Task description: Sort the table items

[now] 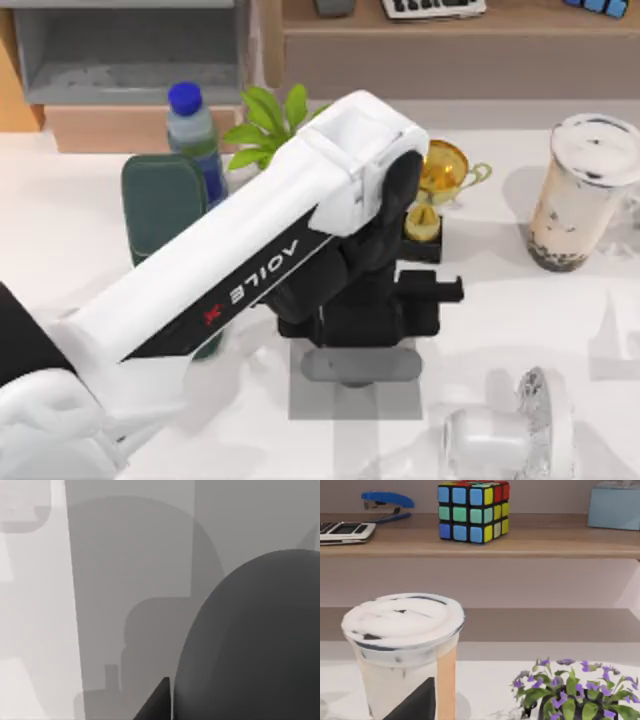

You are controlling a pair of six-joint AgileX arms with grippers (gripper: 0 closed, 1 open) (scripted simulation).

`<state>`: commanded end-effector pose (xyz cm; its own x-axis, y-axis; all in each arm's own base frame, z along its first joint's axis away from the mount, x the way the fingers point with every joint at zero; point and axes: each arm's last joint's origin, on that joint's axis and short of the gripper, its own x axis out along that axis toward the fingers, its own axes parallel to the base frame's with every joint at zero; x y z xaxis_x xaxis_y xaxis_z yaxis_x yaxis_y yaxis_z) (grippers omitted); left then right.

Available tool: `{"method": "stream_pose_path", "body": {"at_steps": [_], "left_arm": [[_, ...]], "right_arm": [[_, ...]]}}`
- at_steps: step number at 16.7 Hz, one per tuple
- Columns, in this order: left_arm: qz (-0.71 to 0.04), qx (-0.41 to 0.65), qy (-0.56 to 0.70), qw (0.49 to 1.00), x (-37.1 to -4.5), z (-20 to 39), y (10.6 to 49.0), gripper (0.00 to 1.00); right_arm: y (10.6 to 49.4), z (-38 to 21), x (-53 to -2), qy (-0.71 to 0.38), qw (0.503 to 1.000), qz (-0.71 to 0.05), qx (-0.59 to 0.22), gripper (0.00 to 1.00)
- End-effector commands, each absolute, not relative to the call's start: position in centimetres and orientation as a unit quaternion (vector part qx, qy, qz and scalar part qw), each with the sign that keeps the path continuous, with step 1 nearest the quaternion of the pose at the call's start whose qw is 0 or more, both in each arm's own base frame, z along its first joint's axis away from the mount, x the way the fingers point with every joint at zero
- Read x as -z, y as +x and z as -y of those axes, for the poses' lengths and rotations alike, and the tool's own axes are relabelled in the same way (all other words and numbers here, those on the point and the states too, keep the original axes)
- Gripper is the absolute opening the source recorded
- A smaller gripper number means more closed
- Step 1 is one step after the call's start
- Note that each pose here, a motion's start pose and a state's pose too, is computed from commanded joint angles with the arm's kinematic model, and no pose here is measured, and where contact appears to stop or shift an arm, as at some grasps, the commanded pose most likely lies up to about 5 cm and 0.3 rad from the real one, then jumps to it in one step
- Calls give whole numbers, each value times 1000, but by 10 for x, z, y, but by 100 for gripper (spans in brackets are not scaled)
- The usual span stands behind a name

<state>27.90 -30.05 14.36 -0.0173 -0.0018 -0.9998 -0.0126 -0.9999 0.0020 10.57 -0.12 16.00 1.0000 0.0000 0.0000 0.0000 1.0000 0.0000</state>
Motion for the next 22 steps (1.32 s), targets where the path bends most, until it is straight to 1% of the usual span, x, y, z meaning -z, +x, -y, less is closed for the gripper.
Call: {"method": "stream_pose_path", "body": {"at_steps": [4,8,21,22], "left_arm": [[-5,-714,-700,6,-134,301,278,0],[-5,-714,-700,6,-134,301,278,0],[-5,-714,-700,6,-134,301,278,98],[-5,-714,-700,6,-134,301,278,100]], "right_arm": [[106,1,-160,0,1000,0,0,100],[106,1,-160,0,1000,0,0,100],[106,1,-160,0,1000,0,0,100],[106,1,-160,0,1000,0,0,100]]}}
